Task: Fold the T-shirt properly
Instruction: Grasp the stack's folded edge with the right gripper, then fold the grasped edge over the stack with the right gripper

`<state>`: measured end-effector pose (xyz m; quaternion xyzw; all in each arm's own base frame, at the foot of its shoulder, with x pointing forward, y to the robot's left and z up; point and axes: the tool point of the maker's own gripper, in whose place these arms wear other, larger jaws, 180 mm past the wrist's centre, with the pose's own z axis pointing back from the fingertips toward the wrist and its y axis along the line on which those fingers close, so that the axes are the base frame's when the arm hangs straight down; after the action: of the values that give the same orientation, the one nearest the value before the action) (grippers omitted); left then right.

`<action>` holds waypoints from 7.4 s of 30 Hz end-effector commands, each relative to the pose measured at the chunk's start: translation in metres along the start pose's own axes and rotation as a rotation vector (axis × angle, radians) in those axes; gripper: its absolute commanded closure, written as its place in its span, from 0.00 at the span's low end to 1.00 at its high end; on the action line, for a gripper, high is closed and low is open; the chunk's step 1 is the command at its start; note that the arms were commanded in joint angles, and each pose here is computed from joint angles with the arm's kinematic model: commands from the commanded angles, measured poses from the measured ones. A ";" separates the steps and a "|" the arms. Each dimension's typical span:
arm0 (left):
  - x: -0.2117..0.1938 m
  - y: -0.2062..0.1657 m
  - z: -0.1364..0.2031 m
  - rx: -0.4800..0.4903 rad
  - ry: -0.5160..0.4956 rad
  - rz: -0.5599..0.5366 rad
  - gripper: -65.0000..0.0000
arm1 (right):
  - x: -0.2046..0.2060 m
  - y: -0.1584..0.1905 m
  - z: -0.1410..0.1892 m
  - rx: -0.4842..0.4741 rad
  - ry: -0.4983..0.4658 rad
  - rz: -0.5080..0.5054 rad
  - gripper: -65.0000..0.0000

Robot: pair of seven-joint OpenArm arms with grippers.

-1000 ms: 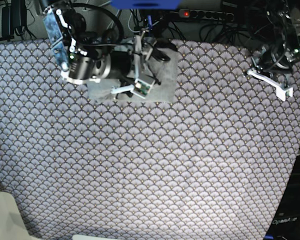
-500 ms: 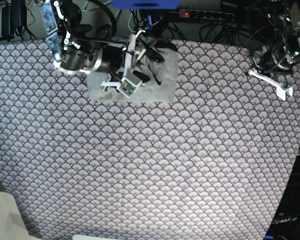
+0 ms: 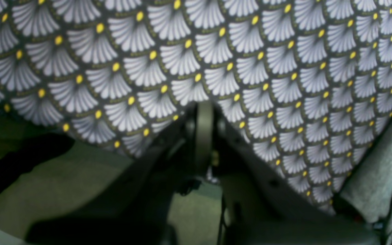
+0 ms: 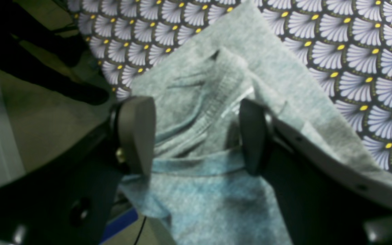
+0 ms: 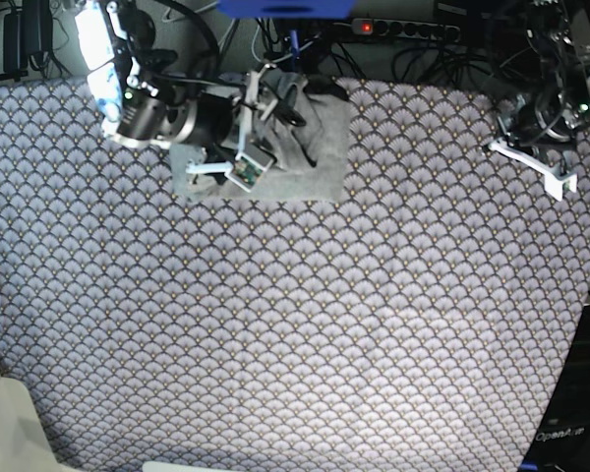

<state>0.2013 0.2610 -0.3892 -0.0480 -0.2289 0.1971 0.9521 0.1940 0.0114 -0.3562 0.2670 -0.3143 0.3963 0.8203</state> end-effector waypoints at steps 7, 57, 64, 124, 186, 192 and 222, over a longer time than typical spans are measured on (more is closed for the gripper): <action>0.010 -0.001 0.004 -0.002 -0.031 -0.014 1.00 | 0.006 -0.003 0.005 -0.005 -0.022 0.019 0.42; 0.011 -0.001 0.005 -0.003 -0.035 -0.013 1.00 | -0.019 0.002 -0.036 -0.135 0.142 0.090 0.78; 0.011 -0.001 0.005 -0.003 -0.034 -0.014 1.00 | -0.018 -0.001 -0.034 -0.140 0.144 0.109 0.85; 0.029 -0.017 -0.013 -0.035 -0.026 -0.041 1.00 | 0.009 -0.001 -0.019 -0.400 0.318 0.565 0.52; 0.048 -0.017 -0.009 -0.034 -0.064 -0.046 1.00 | -0.001 -0.022 -0.052 -0.402 0.324 0.362 0.57; 0.048 -0.017 -0.009 -0.034 -0.064 -0.046 1.00 | -0.013 -0.026 -0.059 -0.390 0.369 0.361 0.77; 0.048 -0.017 -0.009 -0.035 -0.065 -0.046 1.00 | 0.086 0.000 -0.048 -0.432 0.200 0.497 1.00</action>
<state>0.2433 0.2591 -0.3837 -0.0575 -0.2459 0.1775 0.9512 0.2412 0.0781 -0.3423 -0.0421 -0.3358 0.5398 0.7707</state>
